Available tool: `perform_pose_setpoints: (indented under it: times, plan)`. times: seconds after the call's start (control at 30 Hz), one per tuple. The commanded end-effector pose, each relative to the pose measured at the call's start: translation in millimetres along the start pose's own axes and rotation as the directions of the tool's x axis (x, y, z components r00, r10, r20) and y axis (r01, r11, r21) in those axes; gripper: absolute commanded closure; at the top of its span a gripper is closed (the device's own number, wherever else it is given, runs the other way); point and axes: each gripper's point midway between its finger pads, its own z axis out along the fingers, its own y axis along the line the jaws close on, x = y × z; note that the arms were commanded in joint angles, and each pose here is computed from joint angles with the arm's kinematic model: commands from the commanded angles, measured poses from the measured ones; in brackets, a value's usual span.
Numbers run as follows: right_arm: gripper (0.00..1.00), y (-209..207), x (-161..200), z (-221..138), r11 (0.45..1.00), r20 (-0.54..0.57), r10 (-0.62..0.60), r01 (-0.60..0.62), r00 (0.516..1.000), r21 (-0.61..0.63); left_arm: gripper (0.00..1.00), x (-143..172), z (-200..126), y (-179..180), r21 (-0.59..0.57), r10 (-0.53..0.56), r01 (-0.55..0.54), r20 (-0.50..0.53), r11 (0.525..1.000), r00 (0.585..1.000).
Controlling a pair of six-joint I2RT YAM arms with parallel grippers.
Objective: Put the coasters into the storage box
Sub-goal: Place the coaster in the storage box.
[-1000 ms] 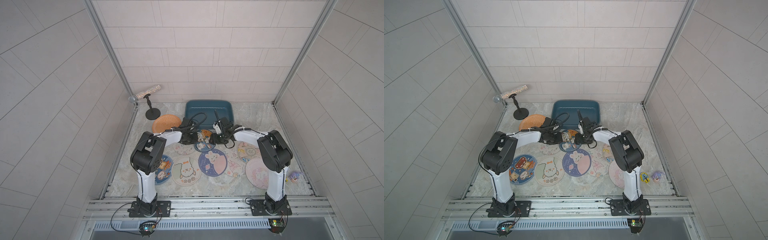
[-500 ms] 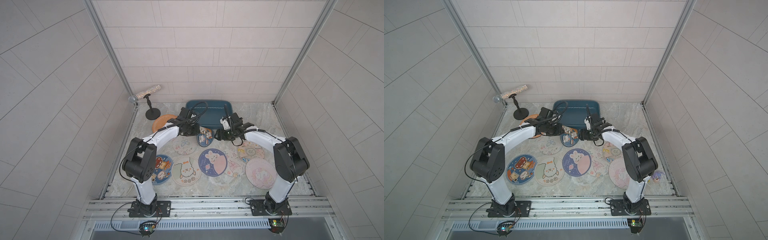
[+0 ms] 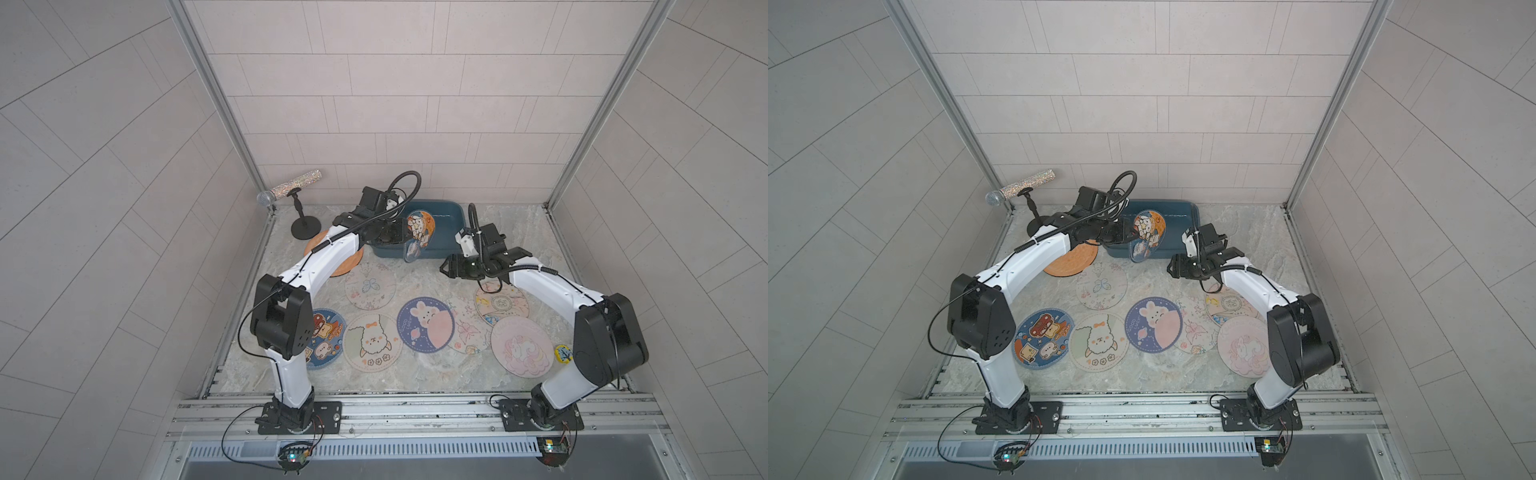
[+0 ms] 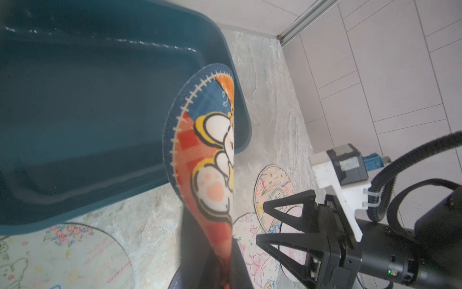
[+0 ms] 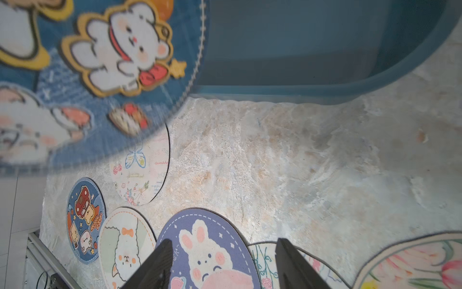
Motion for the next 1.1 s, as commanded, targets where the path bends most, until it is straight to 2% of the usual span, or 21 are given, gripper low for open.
perform_pose_setpoints:
  times: [0.0,0.33,0.53,0.63,0.73,0.93,0.97,1.0,1.03,1.07]
  plan:
    - [0.31,-3.8,1.7,-14.9,1.0,0.011,0.017,-0.017,1.0,0.002,1.0,-18.7,10.5,-6.3,0.028,0.03,-0.031,0.045,0.999,0.999]
    - [0.3,-21.7,-4.7,-40.0,0.998,0.055,0.056,-0.057,0.997,0.017,1.0,-66.0,65.8,2.9,0.085,0.014,-0.024,0.116,0.996,0.993]
    - [0.3,-33.7,-4.2,-43.4,0.996,0.055,0.076,-0.078,0.996,0.035,1.0,-82.1,97.8,28.3,0.1,-0.046,0.031,0.157,0.995,0.987]
    - [0.3,-37.1,-4.2,-42.5,0.996,0.051,0.079,-0.081,0.996,0.041,1.0,-82.0,108.4,52.5,0.048,-0.056,0.049,0.157,0.998,0.986]
    - [0.3,-38.8,-4.3,-40.5,0.996,0.043,0.082,-0.084,0.996,0.044,1.0,-76.4,112.1,82.8,-0.058,-0.039,0.048,0.137,0.997,0.99]
    - [0.3,-39.9,-4.5,-36.9,0.995,0.038,0.083,-0.085,0.996,0.045,1.0,-58.9,111.5,132.0,-0.228,-0.023,0.041,0.078,0.973,0.997]
    - [0.3,-39.9,-4.9,-37.3,0.995,0.04,0.083,-0.084,0.996,0.046,0.95,-56.5,110.3,137.1,-0.252,-0.019,0.036,0.069,0.967,0.997]
    - [0.3,-40.0,-4.0,-36.5,0.995,0.037,0.083,-0.085,0.996,0.046,0.82,-54.8,108.8,142.2,-0.278,-0.014,0.031,0.063,0.96,0.998]
    - [0.3,-40.9,-3.6,-36.4,0.995,0.036,0.085,-0.086,0.996,0.048,0.63,-52.3,108.0,145.3,-0.294,-0.012,0.027,0.053,0.956,0.999]
    - [0.29,-40.8,-3.6,-36.2,0.995,0.036,0.085,-0.087,0.996,0.047,0.5,-50.6,107.6,146.7,-0.301,-0.014,0.028,0.048,0.953,0.999]
